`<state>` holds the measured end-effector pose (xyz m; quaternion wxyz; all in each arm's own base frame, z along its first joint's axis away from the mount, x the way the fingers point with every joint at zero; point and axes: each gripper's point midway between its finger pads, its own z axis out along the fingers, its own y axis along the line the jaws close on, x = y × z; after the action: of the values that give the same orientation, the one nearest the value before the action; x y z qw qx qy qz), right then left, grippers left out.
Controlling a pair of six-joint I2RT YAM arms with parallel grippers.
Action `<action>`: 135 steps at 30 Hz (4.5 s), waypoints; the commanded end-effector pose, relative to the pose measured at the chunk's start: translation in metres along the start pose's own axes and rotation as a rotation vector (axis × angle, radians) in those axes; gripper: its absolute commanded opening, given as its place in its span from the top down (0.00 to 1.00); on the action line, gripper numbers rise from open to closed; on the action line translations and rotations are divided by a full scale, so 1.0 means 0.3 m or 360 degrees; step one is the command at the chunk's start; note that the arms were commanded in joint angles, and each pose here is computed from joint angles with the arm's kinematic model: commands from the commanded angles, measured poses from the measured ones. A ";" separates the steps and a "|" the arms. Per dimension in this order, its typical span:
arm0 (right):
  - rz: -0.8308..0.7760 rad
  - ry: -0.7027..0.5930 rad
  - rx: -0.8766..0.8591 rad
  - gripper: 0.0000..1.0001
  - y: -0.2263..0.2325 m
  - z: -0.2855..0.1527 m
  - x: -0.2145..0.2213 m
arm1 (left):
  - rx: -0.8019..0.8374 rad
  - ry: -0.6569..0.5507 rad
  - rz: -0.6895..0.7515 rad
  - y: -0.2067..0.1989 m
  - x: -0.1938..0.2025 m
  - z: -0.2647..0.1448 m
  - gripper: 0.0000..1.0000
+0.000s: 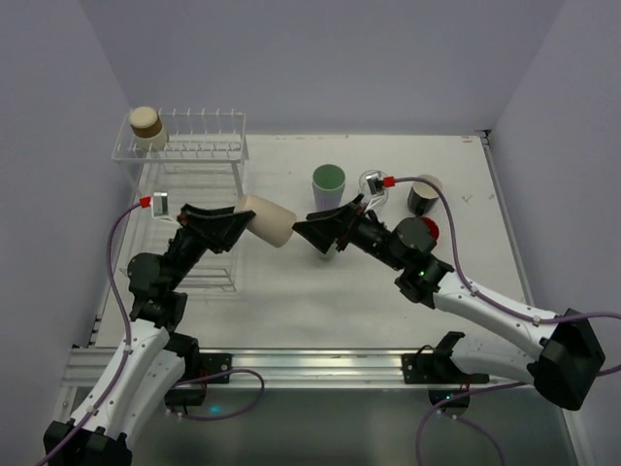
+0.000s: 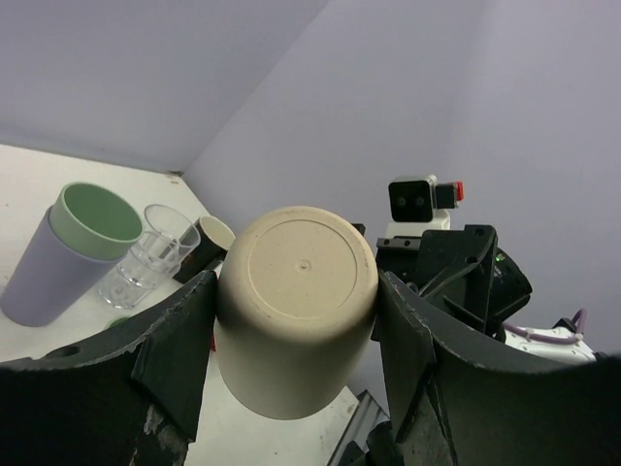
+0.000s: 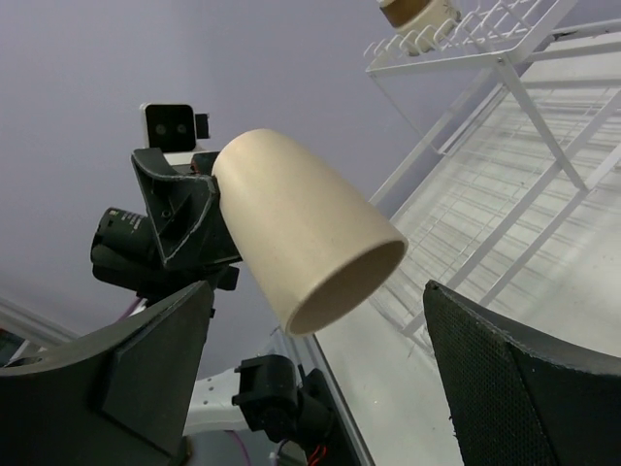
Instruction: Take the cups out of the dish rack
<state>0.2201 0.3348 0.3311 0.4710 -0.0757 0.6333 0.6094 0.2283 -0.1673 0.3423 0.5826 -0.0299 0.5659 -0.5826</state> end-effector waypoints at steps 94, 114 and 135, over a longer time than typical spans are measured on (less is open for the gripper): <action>-0.0690 0.0653 0.0768 0.39 -0.269 -0.051 0.062 | -0.1890 0.0118 0.0776 0.422 -0.177 -0.447 0.03; -0.0636 0.0475 0.0619 0.40 -0.219 -0.236 0.093 | -0.2680 0.0569 0.0385 0.644 -0.338 -0.654 0.11; -0.0615 0.0573 0.0725 0.40 -0.304 -0.204 0.149 | -0.3083 0.0977 0.0113 0.838 -0.232 -0.847 0.20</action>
<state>0.2196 0.2776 0.2066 0.4415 -0.2054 0.8138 0.3170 0.2448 0.1183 0.1273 0.1754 -0.3274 0.9157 0.1534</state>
